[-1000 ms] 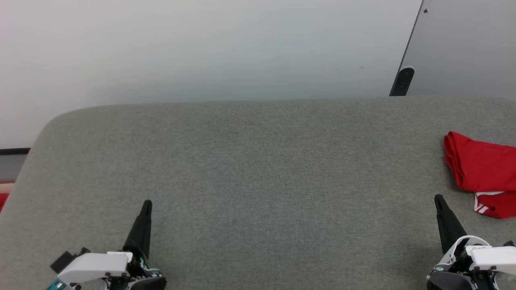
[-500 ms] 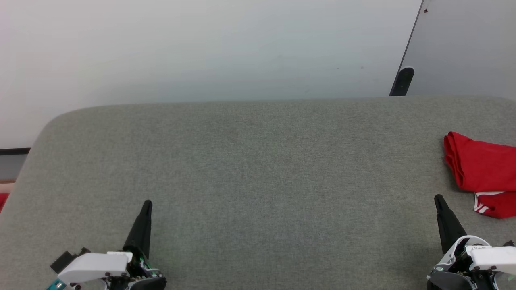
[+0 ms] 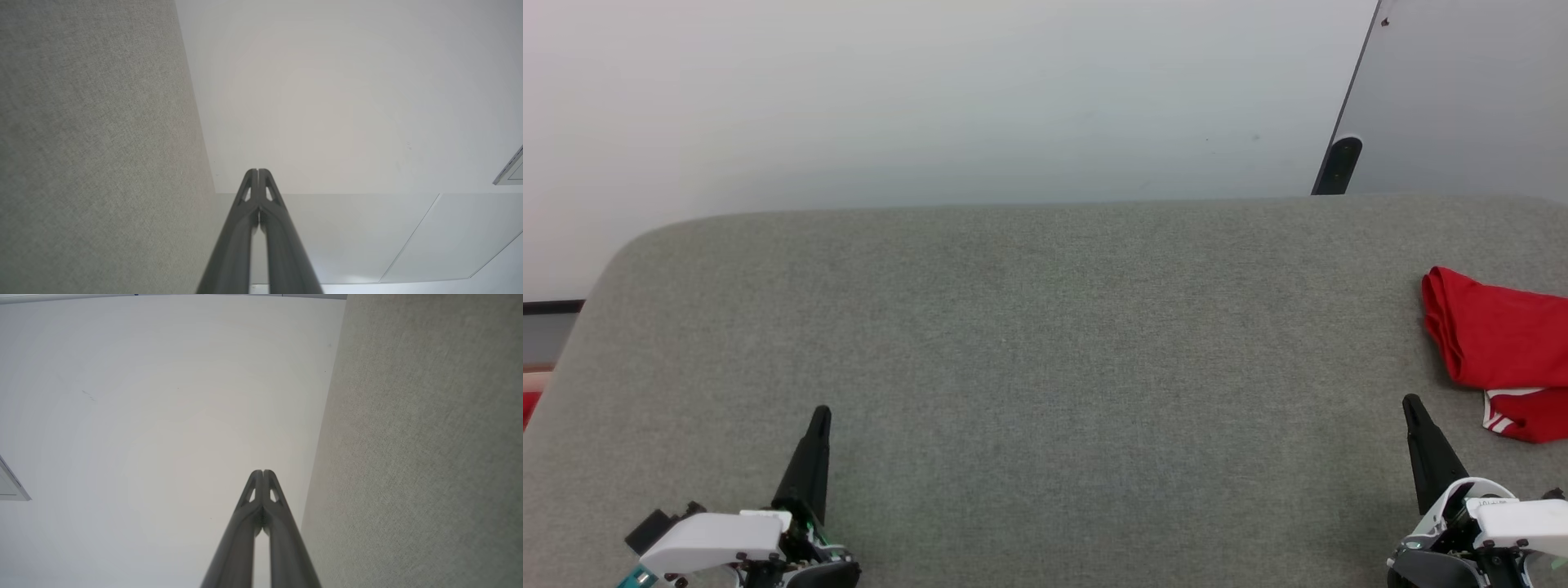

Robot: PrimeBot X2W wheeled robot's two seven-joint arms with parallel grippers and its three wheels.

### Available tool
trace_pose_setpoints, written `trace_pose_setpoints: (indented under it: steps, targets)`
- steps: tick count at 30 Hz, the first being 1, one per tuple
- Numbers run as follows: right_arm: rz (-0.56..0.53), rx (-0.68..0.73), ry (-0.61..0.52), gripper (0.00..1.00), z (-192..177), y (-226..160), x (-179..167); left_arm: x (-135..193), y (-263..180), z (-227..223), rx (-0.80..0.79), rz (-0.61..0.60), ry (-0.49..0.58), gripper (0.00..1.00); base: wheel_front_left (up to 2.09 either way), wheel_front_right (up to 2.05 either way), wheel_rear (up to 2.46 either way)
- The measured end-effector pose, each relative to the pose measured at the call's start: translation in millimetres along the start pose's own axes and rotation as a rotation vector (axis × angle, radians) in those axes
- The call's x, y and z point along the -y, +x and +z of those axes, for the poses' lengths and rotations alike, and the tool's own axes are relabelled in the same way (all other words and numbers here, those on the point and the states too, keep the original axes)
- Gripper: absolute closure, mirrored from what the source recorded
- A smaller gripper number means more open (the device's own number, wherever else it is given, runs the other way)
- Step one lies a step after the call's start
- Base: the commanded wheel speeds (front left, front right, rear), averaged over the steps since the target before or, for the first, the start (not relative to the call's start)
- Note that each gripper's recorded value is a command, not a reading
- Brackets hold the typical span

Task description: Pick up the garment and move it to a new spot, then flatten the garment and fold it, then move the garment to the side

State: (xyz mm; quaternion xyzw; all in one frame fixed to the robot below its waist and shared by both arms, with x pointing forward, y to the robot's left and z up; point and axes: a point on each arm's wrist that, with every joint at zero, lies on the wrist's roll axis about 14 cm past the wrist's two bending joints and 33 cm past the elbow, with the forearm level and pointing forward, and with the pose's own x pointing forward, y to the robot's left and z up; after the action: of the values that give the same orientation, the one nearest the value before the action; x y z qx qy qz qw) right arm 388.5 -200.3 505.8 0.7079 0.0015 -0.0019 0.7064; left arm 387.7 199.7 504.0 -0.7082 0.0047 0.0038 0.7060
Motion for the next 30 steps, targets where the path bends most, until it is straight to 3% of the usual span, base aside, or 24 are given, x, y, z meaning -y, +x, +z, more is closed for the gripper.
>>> trace_pose_setpoints:
  steps: [30]
  targets:
    - [0.0,0.0,0.0,1.0,0.0,0.0,0.0,0.1,0.0,0.0,0.0,0.0,0.0,1.0,0.0,0.0,0.0]
